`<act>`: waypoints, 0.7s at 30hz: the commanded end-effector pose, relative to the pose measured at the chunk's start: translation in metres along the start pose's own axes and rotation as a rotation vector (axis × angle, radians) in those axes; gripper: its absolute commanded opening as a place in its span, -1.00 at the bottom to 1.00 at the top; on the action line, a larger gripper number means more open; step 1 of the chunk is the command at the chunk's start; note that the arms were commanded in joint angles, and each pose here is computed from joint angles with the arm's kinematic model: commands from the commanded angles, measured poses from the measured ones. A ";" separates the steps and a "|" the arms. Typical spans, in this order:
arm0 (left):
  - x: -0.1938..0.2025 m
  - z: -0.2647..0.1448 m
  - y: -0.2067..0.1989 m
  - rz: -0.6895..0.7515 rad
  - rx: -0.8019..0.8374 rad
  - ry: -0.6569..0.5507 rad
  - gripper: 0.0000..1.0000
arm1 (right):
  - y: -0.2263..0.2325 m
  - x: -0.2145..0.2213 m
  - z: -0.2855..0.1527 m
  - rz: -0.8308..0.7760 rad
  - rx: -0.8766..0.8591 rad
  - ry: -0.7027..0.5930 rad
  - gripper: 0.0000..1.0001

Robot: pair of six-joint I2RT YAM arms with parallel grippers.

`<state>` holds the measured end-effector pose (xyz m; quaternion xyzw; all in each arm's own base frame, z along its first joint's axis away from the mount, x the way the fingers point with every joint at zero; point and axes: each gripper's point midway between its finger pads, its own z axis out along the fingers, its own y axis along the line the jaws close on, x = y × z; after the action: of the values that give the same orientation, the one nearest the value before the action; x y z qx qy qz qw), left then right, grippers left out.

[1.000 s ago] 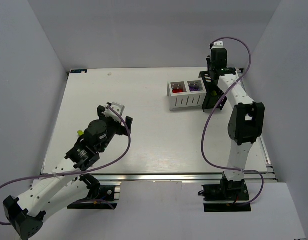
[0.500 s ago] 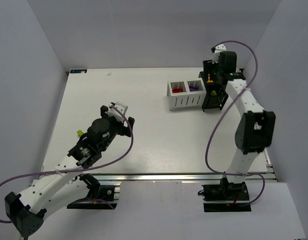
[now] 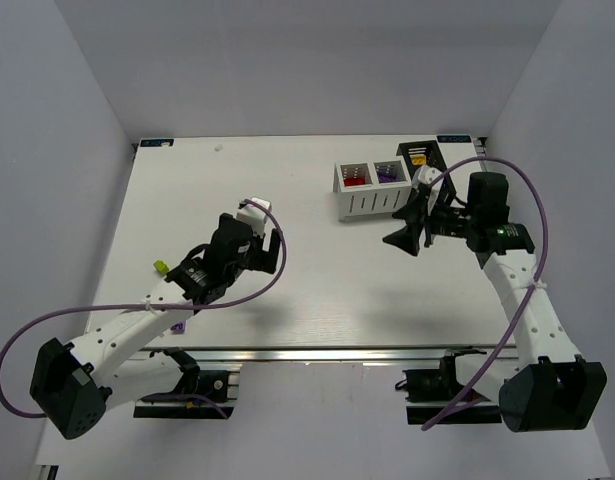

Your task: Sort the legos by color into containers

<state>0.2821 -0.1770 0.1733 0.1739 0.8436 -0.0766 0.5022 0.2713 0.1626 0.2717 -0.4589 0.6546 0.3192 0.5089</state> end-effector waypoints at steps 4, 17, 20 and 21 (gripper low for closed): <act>-0.025 -0.013 0.018 -0.086 -0.098 -0.063 0.96 | 0.014 0.011 -0.003 0.058 -0.064 -0.009 0.42; 0.005 -0.012 0.060 -0.299 -0.339 0.059 0.94 | -0.002 0.019 -0.003 0.218 0.093 -0.104 -0.79; 0.022 -0.003 0.081 -0.376 -0.396 0.139 0.78 | -0.003 0.015 -0.002 0.226 0.091 -0.129 -0.62; 0.027 -0.001 0.099 -0.411 -0.447 0.162 0.63 | -0.002 0.015 -0.002 0.233 0.086 -0.131 -0.60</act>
<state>0.3029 -0.1015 0.1626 -0.0483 0.8823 0.0159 0.4679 0.2691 0.1523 0.2373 -0.3367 0.7071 0.3658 0.5029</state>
